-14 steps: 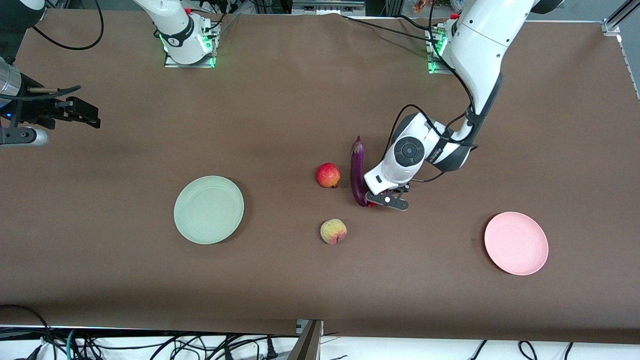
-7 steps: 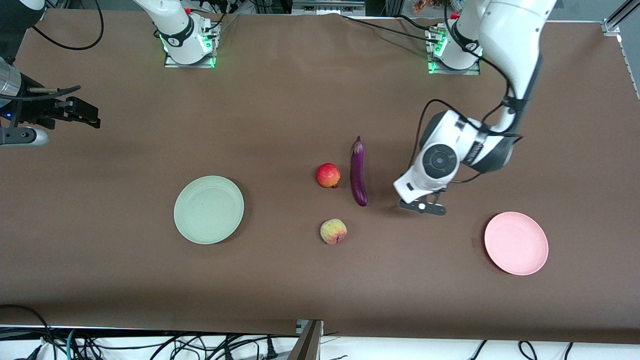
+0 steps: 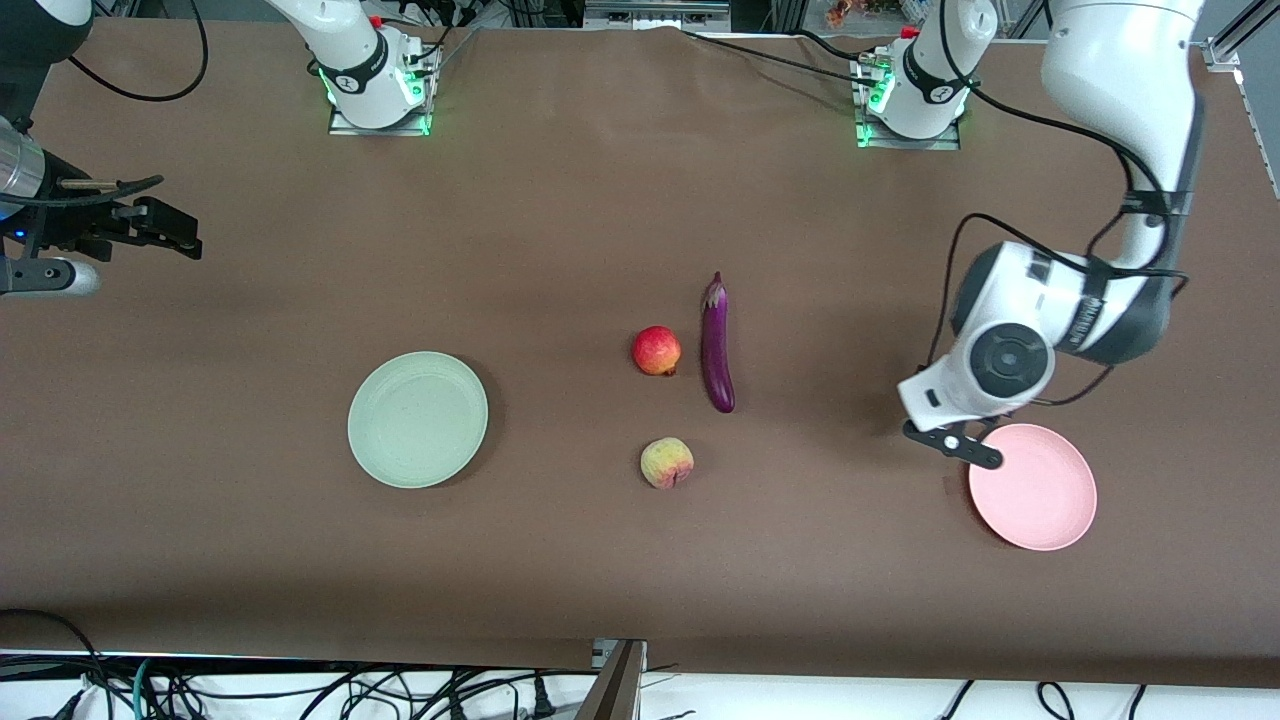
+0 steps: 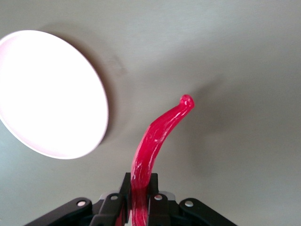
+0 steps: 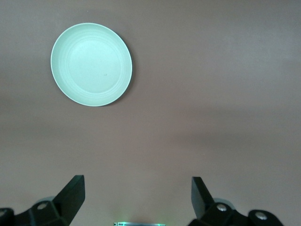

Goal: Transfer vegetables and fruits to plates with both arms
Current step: 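Carry the chili with the left gripper over the pink plate, then lower the chili onto the pink plate while the right gripper reaches the pomegranate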

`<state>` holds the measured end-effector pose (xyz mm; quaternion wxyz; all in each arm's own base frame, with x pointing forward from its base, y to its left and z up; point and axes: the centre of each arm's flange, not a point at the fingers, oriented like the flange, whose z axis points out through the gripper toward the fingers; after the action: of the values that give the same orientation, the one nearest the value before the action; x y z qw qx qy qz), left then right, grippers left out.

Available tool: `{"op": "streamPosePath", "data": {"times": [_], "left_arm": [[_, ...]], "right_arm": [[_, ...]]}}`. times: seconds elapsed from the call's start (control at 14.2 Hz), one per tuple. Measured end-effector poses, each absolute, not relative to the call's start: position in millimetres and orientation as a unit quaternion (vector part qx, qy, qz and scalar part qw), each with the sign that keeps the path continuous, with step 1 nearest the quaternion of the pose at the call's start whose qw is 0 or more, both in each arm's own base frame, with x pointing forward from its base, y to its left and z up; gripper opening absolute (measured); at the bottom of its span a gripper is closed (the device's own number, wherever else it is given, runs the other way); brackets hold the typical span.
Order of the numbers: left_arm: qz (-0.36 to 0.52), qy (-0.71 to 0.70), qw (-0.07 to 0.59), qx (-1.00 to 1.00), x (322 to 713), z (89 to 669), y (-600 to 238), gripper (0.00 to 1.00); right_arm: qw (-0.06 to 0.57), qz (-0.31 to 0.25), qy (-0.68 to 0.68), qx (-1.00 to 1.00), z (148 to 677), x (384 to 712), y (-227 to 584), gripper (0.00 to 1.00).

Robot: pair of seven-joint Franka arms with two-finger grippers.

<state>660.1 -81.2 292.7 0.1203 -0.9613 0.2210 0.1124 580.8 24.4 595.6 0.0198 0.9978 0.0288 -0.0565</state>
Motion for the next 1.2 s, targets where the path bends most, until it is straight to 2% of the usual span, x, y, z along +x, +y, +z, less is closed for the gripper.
{"op": "streamPosePath", "data": {"times": [0.35,0.64,0.92,1.2], "left_arm": [[0.065,0.331,0.098,-0.936,704.8,272.5,-26.2,0.17],[0.016,0.421,0.096,-0.902,721.9,247.6,11.6,0.16],[-0.004,0.46,0.099,-0.882,727.1,233.3,47.2,0.19],[-0.004,0.464,0.098,-0.881,727.5,231.9,44.6,0.54]], "right_arm": [[0.019,-0.057,0.05,0.997,581.6,589.0,48.9,1.0],[0.02,-0.078,0.073,0.994,539.5,606.4,77.1,1.0],[0.026,-0.062,0.056,0.996,497.1,613.5,176.7,1.0],[0.011,-0.037,0.005,0.999,439.9,602.5,295.3,1.0]]}}
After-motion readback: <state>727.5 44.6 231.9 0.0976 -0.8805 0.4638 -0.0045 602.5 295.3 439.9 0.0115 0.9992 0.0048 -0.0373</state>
